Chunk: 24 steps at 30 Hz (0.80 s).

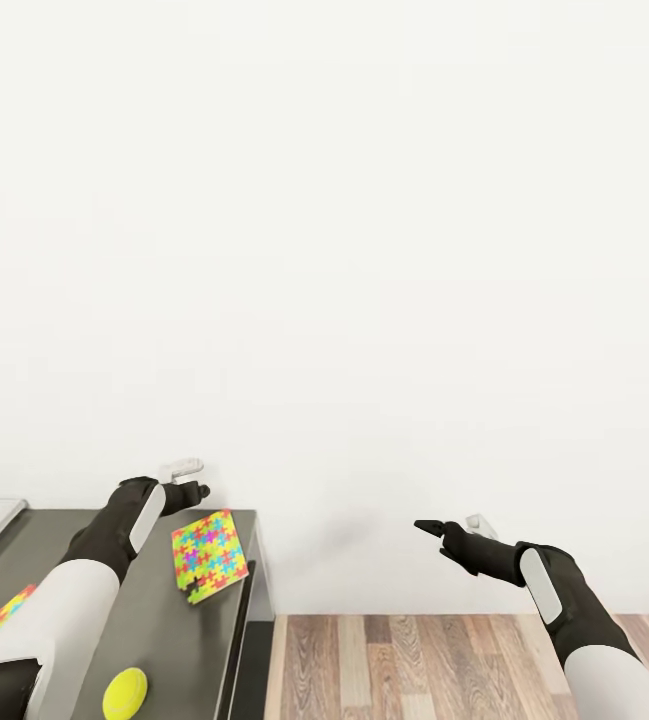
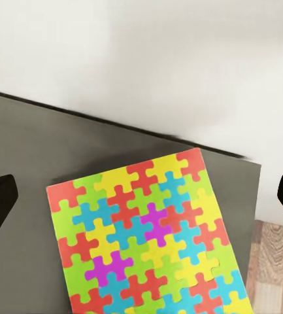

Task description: Put all the toys in the child's room - the three board games (two on the bed and one on the table), the two jigsaw puzzles on the table, and the tennis ball on the table - inside the toy box on the table in the child's room.

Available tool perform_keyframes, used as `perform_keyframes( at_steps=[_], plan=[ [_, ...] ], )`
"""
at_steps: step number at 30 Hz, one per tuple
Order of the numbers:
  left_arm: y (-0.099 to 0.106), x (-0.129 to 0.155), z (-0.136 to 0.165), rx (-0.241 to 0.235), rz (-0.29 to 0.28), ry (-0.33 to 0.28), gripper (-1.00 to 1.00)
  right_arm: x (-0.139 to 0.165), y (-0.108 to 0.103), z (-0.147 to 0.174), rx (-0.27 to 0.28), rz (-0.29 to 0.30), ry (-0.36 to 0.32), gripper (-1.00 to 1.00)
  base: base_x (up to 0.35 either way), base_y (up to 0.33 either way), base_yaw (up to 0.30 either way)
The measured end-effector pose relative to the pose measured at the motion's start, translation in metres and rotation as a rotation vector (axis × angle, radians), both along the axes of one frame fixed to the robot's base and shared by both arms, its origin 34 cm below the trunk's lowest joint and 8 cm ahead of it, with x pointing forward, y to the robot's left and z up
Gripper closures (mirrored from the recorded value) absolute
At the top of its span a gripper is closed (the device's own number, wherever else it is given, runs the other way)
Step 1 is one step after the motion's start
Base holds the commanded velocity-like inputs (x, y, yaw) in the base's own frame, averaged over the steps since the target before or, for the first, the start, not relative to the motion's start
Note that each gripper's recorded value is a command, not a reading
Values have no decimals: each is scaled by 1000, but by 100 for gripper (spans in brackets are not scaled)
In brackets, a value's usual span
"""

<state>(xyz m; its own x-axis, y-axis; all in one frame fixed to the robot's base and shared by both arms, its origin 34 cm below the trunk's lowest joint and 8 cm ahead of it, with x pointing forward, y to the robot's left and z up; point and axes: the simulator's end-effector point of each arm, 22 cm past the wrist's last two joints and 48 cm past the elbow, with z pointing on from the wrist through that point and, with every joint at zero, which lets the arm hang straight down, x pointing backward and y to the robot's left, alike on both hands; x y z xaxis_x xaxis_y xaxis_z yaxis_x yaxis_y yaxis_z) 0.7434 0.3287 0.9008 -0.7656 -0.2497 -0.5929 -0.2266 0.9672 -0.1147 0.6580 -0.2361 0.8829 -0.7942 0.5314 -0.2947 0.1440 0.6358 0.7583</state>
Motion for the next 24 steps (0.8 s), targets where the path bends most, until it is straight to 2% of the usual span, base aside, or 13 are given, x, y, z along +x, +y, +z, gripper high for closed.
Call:
perform_keyframes(
  at_steps=[24],
  plan=[
    [0,-1,-7,0,0,11,-100,-1,-1,-4,8,-1,5,-100,33,16,0]
  ],
)
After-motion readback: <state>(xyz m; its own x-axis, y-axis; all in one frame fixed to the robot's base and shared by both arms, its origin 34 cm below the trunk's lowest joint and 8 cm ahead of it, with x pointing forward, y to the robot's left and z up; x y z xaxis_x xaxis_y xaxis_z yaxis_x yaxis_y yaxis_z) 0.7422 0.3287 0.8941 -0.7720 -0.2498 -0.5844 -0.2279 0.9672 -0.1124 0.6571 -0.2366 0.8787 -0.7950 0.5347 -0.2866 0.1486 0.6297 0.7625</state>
